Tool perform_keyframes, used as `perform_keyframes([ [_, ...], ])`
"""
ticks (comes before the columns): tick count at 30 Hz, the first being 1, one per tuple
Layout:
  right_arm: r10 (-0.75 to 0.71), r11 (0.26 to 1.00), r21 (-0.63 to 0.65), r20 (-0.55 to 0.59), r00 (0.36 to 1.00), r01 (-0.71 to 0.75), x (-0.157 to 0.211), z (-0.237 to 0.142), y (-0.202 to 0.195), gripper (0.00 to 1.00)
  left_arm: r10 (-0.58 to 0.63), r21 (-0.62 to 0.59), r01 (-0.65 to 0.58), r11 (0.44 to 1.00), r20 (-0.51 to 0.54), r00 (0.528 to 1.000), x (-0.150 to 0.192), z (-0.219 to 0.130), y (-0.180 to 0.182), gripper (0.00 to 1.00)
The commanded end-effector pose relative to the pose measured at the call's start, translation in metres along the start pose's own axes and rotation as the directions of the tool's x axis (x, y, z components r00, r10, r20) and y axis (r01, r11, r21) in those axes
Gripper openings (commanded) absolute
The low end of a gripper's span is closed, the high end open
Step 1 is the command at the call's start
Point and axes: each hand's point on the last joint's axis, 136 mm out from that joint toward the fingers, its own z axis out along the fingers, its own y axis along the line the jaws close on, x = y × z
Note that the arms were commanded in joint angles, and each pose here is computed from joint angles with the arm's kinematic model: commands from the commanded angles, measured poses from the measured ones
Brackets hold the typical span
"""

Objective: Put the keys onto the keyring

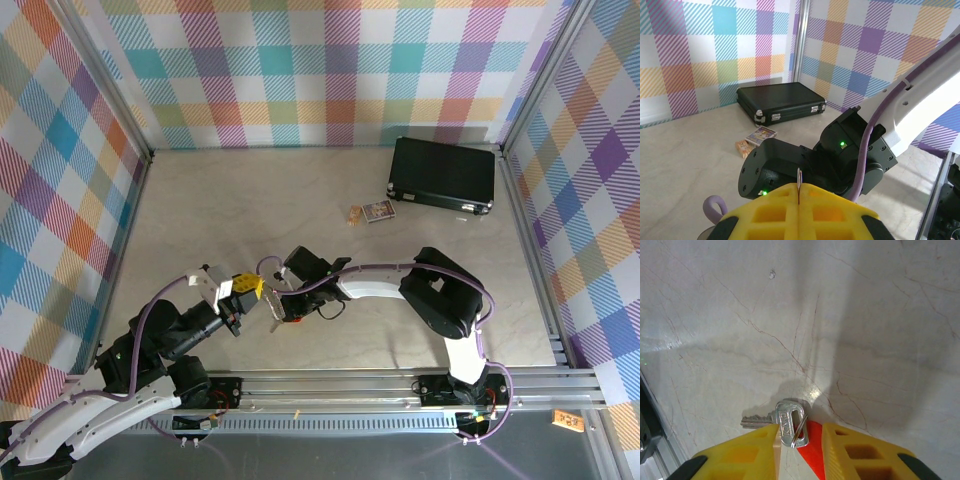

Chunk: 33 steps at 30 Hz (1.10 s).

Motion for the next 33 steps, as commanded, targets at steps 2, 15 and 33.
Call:
perform_keyframes([
  [2, -0.019, 1.0, -0.003, -0.005, 1.0, 0.019, -0.004, 0.005, 0.006, 0.24, -0.021, 0.006, 0.021, 1.0, 0.057, 0.998, -0.012, -0.003, -0.001, 0.0],
  [15, -0.025, 1.0, 0.009, 0.007, 1.0, 0.025, -0.006, 0.0, 0.006, 0.1, -0.022, 0.013, 0.021, 1.0, 0.056, 0.998, -0.011, -0.003, -0.002, 0.0],
  [33, -0.187, 0.982, 0.039, 0.211, 0.959, 0.183, 0.004, -0.069, 0.015, 0.0, -0.022, 0.045, 0.02, 0.999, 0.052, 0.998, -0.012, 0.0, -0.008, 0.0],
])
